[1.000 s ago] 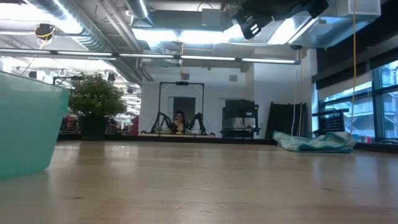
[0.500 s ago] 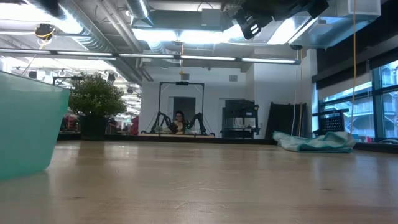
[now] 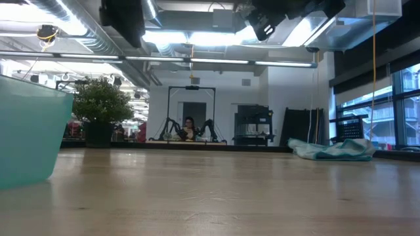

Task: Roll microfiber towels into tight, uniform cylinder then place into a basket
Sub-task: Roll the blue microfiber cloth

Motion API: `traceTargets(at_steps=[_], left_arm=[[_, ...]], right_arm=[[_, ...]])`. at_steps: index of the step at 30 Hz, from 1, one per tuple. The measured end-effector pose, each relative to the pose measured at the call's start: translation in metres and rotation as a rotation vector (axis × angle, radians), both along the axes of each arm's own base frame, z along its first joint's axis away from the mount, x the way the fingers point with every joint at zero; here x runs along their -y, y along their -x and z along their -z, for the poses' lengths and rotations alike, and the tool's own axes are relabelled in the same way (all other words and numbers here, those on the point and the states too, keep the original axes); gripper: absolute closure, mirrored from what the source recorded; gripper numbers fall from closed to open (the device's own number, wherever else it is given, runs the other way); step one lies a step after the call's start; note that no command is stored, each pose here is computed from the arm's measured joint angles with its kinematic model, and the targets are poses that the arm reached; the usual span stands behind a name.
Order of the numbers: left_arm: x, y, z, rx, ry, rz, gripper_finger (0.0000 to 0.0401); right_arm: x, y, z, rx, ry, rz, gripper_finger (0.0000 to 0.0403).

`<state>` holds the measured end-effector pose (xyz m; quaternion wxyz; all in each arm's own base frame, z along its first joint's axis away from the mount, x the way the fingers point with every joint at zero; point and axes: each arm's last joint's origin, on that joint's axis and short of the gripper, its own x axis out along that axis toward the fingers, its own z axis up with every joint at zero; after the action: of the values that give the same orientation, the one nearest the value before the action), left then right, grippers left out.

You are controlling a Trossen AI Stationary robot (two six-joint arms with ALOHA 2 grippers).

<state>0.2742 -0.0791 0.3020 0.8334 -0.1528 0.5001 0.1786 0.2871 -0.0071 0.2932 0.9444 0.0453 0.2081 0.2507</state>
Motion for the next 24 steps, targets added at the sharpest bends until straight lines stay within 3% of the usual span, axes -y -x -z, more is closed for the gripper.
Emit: traceTargets(at_steps=[5, 10, 13, 18, 24], left_arm=[[-0.015, -0.004, 0.000, -0.018, -0.045, 0.043, 0.0218], [-0.037, -0.008, 0.000, -0.041, -0.070, 0.077, 0.0218], [-0.050, -0.010, 0.000, -0.052, -0.096, 0.091, 0.0218], [-0.070, -0.015, -0.001, -0.032, -0.129, 0.099, 0.0218], [-0.086, -0.016, -0.002, -0.040, -0.158, 0.105, 0.0218]], right_arm=[[0.002, 0.000, 0.005, -0.073, -0.029, 0.054, 0.0360], [0.027, 0.016, 0.005, -0.299, -0.076, 0.395, 0.0396], [0.042, 0.029, 0.001, -0.473, -0.117, 0.612, 0.0396], [0.067, 0.054, 0.018, -0.781, -0.159, 0.952, 0.0398], [0.088, 0.065, 0.033, -0.964, -0.178, 1.078, 0.0382]])
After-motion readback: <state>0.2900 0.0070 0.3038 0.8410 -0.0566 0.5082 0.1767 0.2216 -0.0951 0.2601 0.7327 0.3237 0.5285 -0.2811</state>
